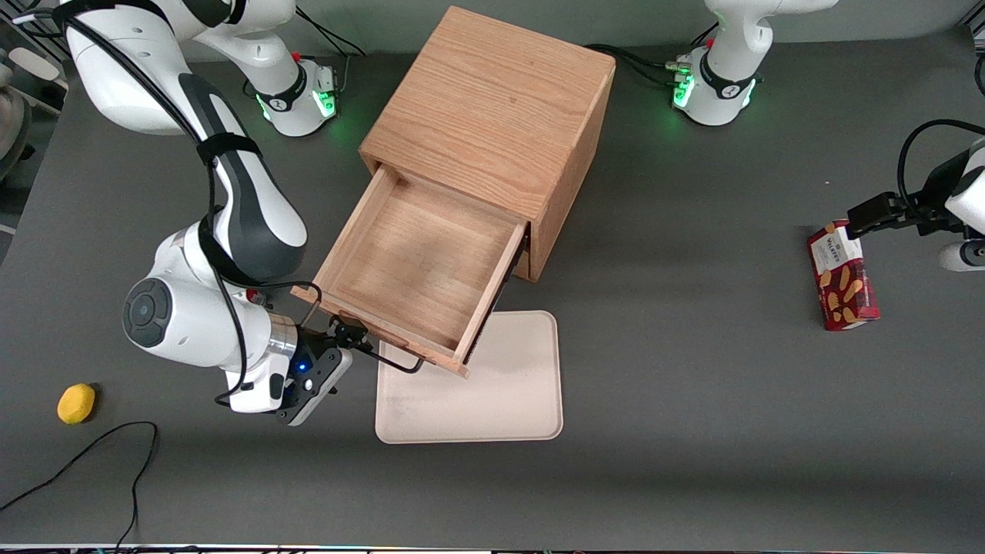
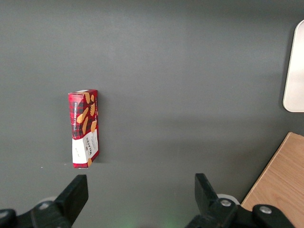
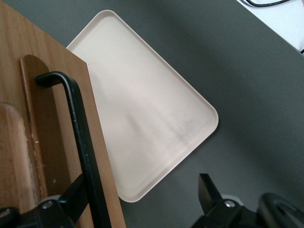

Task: Open upper drawer
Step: 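Keep pulling the drawer further out over the white tray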

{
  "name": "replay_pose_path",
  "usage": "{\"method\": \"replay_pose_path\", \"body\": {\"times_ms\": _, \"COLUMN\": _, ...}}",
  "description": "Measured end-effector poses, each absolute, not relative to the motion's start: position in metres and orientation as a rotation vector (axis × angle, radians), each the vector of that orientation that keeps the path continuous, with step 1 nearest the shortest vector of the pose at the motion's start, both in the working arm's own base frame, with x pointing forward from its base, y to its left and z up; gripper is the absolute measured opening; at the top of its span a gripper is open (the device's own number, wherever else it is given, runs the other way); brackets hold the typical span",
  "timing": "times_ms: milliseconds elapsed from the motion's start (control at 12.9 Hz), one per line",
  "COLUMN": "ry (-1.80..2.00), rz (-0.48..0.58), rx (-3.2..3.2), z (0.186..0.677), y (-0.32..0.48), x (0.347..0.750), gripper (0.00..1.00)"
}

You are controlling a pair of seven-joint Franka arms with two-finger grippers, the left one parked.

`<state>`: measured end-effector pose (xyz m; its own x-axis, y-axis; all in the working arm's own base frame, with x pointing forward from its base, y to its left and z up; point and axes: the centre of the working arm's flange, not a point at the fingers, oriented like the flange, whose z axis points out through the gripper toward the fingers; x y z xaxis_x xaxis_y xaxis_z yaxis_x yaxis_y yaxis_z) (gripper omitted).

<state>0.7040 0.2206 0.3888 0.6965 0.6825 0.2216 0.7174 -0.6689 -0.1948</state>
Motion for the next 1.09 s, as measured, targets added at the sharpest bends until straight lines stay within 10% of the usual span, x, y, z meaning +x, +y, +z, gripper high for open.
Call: {"method": "replay_pose_path", "body": {"times_ms": 1086, "ry": -1.105, "rz": -0.242, "rx": -2.641, "z": 0.407, "y": 0.216, "x": 0.711, "gripper": 1.0}}
